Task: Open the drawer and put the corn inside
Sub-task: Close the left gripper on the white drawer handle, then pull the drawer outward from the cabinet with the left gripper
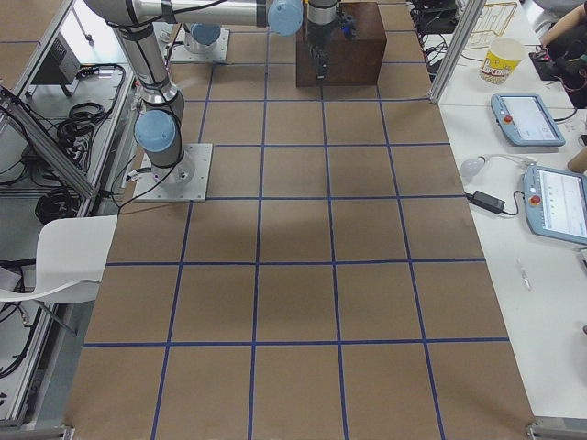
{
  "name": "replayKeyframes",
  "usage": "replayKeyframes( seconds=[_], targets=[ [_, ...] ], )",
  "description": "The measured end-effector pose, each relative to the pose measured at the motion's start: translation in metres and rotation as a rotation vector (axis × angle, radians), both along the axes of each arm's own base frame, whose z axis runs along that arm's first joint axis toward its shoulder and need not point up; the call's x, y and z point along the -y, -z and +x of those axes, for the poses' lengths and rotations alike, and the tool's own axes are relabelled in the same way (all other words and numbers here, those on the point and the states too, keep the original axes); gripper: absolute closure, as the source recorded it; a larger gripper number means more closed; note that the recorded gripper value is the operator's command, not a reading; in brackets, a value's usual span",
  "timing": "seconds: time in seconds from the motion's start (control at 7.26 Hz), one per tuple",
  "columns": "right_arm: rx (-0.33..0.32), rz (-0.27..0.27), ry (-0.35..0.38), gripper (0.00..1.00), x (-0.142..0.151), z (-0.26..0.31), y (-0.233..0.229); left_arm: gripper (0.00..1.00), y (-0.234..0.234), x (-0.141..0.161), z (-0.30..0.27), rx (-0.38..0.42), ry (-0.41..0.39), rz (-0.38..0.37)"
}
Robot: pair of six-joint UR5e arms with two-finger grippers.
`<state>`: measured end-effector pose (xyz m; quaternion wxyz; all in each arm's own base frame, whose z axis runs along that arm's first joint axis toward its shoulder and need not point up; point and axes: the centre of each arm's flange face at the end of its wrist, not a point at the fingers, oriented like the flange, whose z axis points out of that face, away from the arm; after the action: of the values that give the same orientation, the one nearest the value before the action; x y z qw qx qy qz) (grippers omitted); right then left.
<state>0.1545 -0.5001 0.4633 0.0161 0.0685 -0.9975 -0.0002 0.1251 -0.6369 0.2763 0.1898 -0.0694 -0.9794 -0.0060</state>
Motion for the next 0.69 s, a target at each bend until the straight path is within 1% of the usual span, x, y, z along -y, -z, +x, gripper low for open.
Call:
replayKeyframes(
  seconds=[0.69],
  targets=[
    [0.0,0.0,-0.002,0.0,-0.0002,0.0009,-0.0002,0.0,-0.0021,0.0005,0.0082,0.037,0.013,-0.013]
  ],
)
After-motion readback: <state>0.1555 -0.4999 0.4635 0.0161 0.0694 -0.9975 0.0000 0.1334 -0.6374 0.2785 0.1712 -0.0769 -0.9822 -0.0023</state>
